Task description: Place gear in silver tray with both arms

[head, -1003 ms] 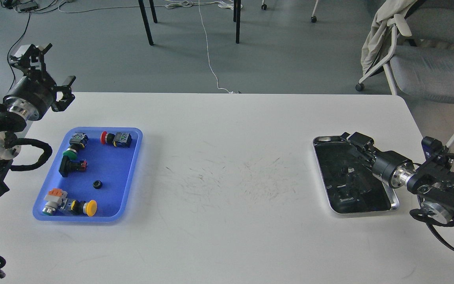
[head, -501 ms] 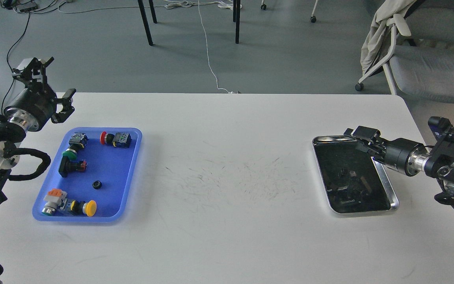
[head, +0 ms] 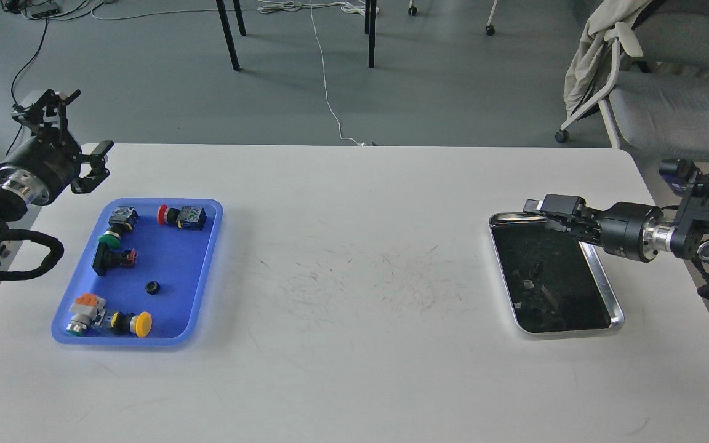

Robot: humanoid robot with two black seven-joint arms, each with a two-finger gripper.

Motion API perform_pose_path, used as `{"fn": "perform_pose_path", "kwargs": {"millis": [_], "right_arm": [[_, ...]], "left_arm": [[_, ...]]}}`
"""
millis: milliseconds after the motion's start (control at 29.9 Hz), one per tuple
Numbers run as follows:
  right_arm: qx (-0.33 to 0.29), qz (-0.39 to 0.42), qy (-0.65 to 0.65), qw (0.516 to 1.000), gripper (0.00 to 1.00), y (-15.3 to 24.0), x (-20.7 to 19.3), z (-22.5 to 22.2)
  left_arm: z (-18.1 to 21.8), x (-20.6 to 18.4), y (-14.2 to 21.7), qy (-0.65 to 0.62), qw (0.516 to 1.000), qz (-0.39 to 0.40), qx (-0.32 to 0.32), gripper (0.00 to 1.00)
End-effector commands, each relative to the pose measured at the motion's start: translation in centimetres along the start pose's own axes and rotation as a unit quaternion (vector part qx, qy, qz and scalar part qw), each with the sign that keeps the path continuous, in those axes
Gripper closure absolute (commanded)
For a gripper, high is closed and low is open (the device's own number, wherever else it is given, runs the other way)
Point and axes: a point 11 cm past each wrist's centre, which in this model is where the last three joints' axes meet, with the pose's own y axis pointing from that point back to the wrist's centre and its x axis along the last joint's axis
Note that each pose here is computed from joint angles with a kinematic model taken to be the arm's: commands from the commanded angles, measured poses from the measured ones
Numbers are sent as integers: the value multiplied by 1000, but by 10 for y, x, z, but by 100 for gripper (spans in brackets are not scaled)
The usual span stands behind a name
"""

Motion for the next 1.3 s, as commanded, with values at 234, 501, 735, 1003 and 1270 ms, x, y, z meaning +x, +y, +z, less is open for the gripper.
{"fn": "perform_pose_path", "kwargs": {"millis": [234,501,735,1003,1270], "right_arm": [[86,147,-114,979,16,7,42,-26],[132,203,-201,949,13,15,61,-36],[177,293,-314,886,11,25,88,-39],[211,338,-393,829,11,17,85,-37],[203,329,-400,831,8,10,72,-31]], "left_arm": [[20,-18,-14,6,1000,-21,-21,2],[35,-33,-20,-3,998,-47,-28,2],[36,-45,-22,-5,997,-67,-25,2],[35,-59,-3,-60,991,-121,23,1],[59,-74,40,-231,949,-203,70,1]]}}
